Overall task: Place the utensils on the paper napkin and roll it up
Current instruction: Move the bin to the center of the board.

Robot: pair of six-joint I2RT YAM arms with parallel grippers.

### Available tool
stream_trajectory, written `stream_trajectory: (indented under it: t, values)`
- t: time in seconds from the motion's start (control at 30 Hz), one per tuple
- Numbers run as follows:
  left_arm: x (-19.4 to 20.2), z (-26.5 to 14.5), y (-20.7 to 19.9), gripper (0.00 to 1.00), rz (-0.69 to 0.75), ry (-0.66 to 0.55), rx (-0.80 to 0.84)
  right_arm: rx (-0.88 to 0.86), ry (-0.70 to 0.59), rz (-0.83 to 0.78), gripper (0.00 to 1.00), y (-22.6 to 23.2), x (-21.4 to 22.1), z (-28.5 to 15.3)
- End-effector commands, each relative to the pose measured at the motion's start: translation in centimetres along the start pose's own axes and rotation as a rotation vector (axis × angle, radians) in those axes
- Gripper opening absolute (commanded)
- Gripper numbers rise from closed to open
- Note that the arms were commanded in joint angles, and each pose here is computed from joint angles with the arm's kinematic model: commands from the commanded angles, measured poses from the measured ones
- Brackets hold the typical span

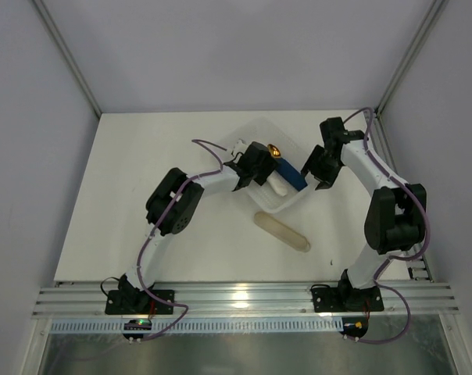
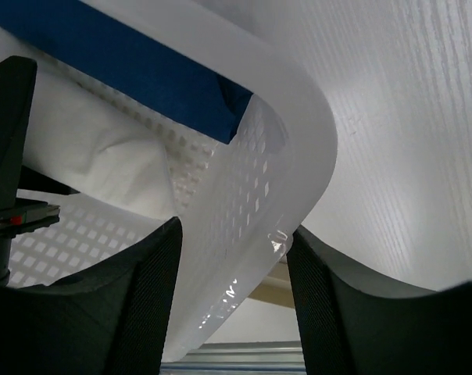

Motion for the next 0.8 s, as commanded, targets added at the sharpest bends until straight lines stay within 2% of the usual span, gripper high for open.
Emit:
stream_trajectory:
  t: [0.0, 0.1, 0.13, 0.27, 0.47, 0.63, 0.7, 0.77]
  values:
    - [1.7, 0.6, 4.8, 0.65, 0.035, 0.068, -0.173, -0.043, -0.067, 0.021, 0.58, 1.3, -1.6, 0.7]
    - [1.7, 0.7, 4.4, 0.65, 0.033, 0.071, -0.165, -0.044, -0.066, 0.027, 0.51, 1.5, -1.8, 1.5]
    - [1.6, 0.7, 4.3, 0.65, 0.03, 0.071, -0.162, -0.044, -0.074, 0.029, 0.41, 1.6, -2.0, 1.5]
    - [1.7, 0.8, 4.2, 0.65, 0.031, 0.076, -0.167, -0.041, -0.077, 0.047, 0.24, 1.6, -2.0, 2.0]
    - [1.8, 0.8, 4.5, 0.65, 0.033, 0.085, -0.184, -0.049, -0.061, 0.083, 0.21, 1.6, -1.7, 2.3]
    - [2.0, 0.8, 4.5, 0.64, 0.025, 0.1, -0.183, -0.041, -0.078, 0.118, 0.11, 1.8, -1.9, 1.5]
    - [2.1, 0.9, 4.4, 0.64, 0.026, 0.105, -0.181, -0.04, -0.1, 0.129, 0.04, 1.8, -2.0, 1.1]
    - [2.0, 0.9, 4.5, 0.64, 0.027, 0.106, -0.186, -0.037, -0.102, 0.137, 0.04, 1.8, -1.9, 1.1]
Point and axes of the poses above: each gripper's point midway between its finger pads, its own z axis out along the fingers, its own y axis along the line the jaws close on, x = y × z, the point moved 7 cm from there along -z, back along the fingers, and after that the axes turned 7 degrees about z, right-handed, at the moved point
